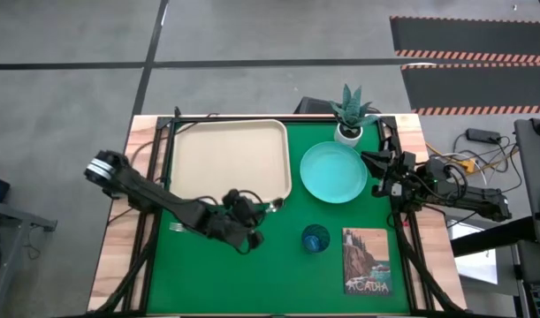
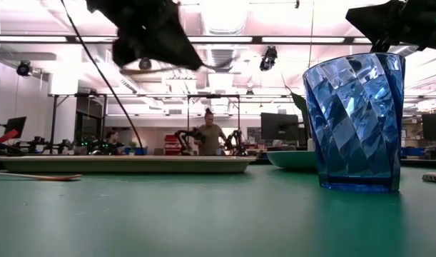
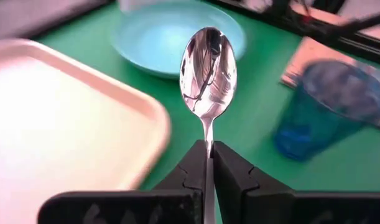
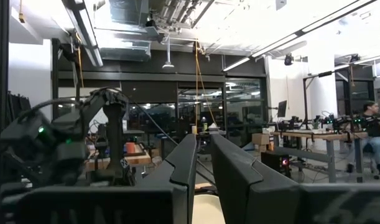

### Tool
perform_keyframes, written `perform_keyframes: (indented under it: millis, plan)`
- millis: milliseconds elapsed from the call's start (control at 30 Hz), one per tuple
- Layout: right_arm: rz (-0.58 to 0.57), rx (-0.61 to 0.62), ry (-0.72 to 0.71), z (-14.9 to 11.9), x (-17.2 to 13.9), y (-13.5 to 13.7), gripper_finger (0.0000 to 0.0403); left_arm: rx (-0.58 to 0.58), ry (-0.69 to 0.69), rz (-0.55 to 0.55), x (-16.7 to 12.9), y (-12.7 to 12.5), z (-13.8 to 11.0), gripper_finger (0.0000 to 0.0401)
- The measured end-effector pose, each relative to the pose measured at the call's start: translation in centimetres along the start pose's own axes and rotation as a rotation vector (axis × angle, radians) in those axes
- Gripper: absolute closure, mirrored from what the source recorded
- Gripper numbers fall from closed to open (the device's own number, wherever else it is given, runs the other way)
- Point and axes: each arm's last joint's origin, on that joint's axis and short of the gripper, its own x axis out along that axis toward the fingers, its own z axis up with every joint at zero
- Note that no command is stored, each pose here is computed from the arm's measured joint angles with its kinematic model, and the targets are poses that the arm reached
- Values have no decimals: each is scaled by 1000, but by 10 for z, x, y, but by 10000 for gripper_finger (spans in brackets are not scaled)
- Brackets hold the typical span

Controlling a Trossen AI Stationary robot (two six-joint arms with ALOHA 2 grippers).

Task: Pick and place plate/cup/fork/spoon on tray
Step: Put the orange spoon on the white tray

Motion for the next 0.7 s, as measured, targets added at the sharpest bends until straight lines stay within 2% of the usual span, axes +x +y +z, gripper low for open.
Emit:
perform_keyframes:
  millis: [300,700]
  plan:
    - [0,0,4,0,0,0,360,-3,-44,121,-26,35,28,401]
    - [0,9,3,0,0,0,360,-74,-31,327,-21,95,57,401]
